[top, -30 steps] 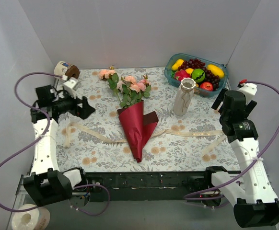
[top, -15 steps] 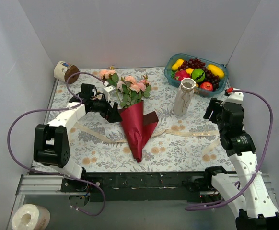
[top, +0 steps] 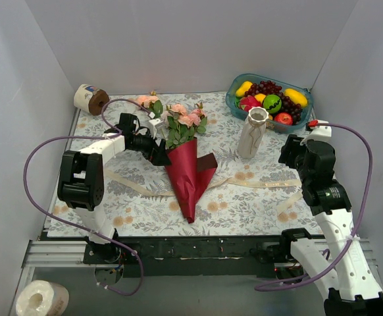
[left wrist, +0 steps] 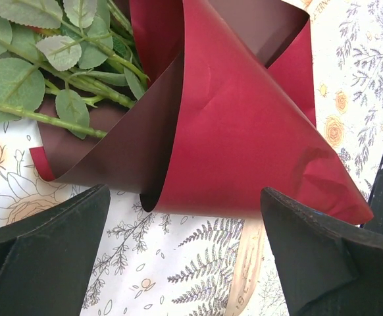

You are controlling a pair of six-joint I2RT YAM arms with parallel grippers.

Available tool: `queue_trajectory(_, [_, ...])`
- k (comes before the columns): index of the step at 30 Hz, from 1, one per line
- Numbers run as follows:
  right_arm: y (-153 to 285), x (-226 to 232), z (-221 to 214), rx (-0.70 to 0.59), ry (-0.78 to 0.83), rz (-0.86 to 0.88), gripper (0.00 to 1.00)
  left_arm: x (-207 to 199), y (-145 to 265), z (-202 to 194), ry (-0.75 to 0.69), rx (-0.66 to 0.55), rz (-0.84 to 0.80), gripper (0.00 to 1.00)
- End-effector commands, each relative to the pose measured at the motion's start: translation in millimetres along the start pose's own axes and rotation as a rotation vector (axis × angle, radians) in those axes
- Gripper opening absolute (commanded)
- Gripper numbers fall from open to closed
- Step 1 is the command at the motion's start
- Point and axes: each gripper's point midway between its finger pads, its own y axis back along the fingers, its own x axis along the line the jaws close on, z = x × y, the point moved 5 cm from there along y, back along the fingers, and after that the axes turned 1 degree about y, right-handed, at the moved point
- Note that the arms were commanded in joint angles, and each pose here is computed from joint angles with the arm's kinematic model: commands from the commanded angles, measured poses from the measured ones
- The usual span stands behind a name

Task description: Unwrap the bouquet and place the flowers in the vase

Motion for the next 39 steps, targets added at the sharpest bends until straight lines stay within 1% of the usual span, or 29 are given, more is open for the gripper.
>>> queue_trajectory(1, [1.5,5.5,8.0,-0.052,0.005,0.036,0.64,-3.8,0.1,22.0,-0.091,-0.054,-0.038,0.98])
queue_trajectory(9, [4.4,9.1,13.3,-0.059,0.017,0.049,0.63,-1.3,-9.8,21.8,-0.079,-0.037,-0.088,0.98])
queue_trajectory(11, [5.1,9.2,14.8,-0.063,0.019,0.047,0.63,-2.1,-10.6,21.6,-0.084,-0.033,-0.100,0.97])
queue_trajectory(14, [4.0,9.6,15.9,-0.060,0.017,0.042,0.62,-3.5,-10.4,21.9,-0.087,-0.027,-0.111,0.89])
queue_trajectory(15, [2.8,9.4,16.7,-0.058,0.013,0.036,0.62,-4.0,-9.7,21.6,-0.082,-0.020,-0.110,0.84])
queue_trajectory(18, [2.3,9.5,17.1,-0.060,0.006,0.035,0.61,-4.4,-9.3,21.7,-0.084,-0.010,-0.120,0.74])
queue_trajectory(19, [1.8,9.6,16.6,-0.059,0.005,0.033,0.61,-5.1,-9.1,22.3,-0.081,-0.008,-0.126,0.69])
queue_trajectory(24, [3.3,8.5,15.7,-0.061,0.004,0.027,0.60,-6.2,-5.7,28.9,-0.086,0.008,-0.135,0.62])
queue_trajectory(26, [3.0,7.9,15.5,-0.062,0.000,0.021,0.59,-8.1,-4.1,28.9,-0.078,0.019,-0.144,0.56])
queue_trajectory(28, [3.2,7.7,16.4,-0.067,0.000,0.019,0.59,-8.0,-3.9,31.4,-0.090,0.026,-0.160,0.53])
queue_trajectory(29, [3.4,7.2,17.1,-0.069,-0.001,0.015,0.59,-9.5,-3.3,27.9,-0.068,0.042,-0.173,0.51])
queue_trajectory(34, [4.8,6.8,18.0,-0.076,-0.005,0.011,0.59,-8.2,-8.7,16.1,-0.035,0.088,-0.209,0.50])
queue_trajectory(39, [6.4,7.3,19.5,-0.080,-0.002,0.015,0.59,-6.3,-10.6,13.1,-0.039,0.088,-0.204,0.51])
